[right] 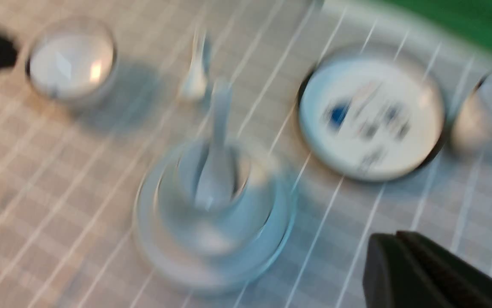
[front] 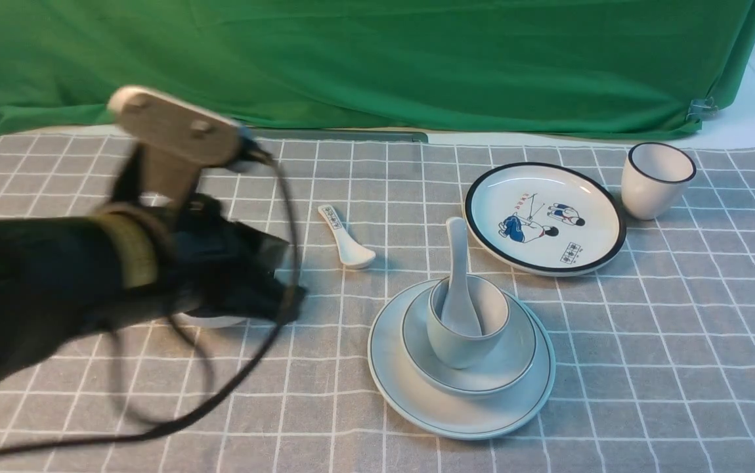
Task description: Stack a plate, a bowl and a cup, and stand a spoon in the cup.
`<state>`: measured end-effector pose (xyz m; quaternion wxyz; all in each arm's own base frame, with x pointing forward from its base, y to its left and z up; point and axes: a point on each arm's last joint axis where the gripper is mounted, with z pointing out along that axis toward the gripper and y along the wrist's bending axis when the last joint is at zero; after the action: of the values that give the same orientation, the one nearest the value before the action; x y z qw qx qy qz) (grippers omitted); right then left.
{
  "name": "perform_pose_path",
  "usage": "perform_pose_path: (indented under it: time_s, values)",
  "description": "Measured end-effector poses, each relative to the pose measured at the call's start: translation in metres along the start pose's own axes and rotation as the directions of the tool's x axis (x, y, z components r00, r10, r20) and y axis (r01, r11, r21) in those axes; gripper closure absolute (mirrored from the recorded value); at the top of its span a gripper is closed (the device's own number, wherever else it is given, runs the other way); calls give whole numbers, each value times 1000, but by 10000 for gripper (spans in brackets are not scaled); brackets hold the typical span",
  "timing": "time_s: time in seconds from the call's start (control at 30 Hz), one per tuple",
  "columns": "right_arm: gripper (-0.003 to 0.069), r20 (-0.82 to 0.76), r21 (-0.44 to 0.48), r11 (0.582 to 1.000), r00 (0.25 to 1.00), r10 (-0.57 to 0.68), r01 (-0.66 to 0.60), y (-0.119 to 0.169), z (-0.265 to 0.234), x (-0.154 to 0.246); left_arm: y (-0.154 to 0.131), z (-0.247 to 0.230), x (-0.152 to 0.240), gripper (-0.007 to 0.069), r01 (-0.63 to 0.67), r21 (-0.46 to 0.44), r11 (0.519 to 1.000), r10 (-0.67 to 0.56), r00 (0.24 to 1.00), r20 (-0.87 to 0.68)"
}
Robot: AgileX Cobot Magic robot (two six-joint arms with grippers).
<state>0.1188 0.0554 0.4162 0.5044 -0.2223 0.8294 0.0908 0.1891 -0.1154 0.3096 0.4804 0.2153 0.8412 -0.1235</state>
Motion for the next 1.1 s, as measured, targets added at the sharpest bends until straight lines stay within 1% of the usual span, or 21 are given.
perform_pose_path:
  time_s: [0.07,0.13,0.27,0.33,0.37,0.4,0.47,0.5,0.57,0.73,1.1]
  values:
    - [638,171,51,998,985,-30,21,-2,-37,6,2,-30,13,620,47,10,999,-47,997,67]
    - [638,292,88,996,955,-56,32,-2,-62,17,3,-49,27,620,77,17,997,-78,991,106]
    - [638,459,144,989,883,-102,39,-2,-91,45,6,-74,53,620,109,28,994,-112,982,155]
    - [638,544,167,985,830,-120,33,0,-103,65,7,-84,66,620,122,35,992,-126,975,181]
    - [638,553,168,985,824,-120,31,0,-104,67,7,-85,68,619,125,36,991,-130,974,183]
    - [638,616,170,985,779,-117,14,2,-111,84,8,-92,76,618,133,43,990,-139,970,201]
    - [638,677,164,986,728,-109,-6,4,-117,100,8,-100,86,617,143,52,988,-151,962,227]
    - [638,693,157,987,714,-99,-16,5,-117,108,9,-103,91,617,147,55,988,-156,959,236]
    - [638,699,146,989,711,-83,-28,5,-116,113,9,-108,95,617,151,60,987,-162,954,253]
    - [638,681,104,993,732,-30,-56,6,-108,114,10,-112,101,616,154,63,986,-166,948,273]
    - [629,678,96,994,735,-20,-62,6,-107,114,9,-112,101,616,138,62,989,-150,950,273]
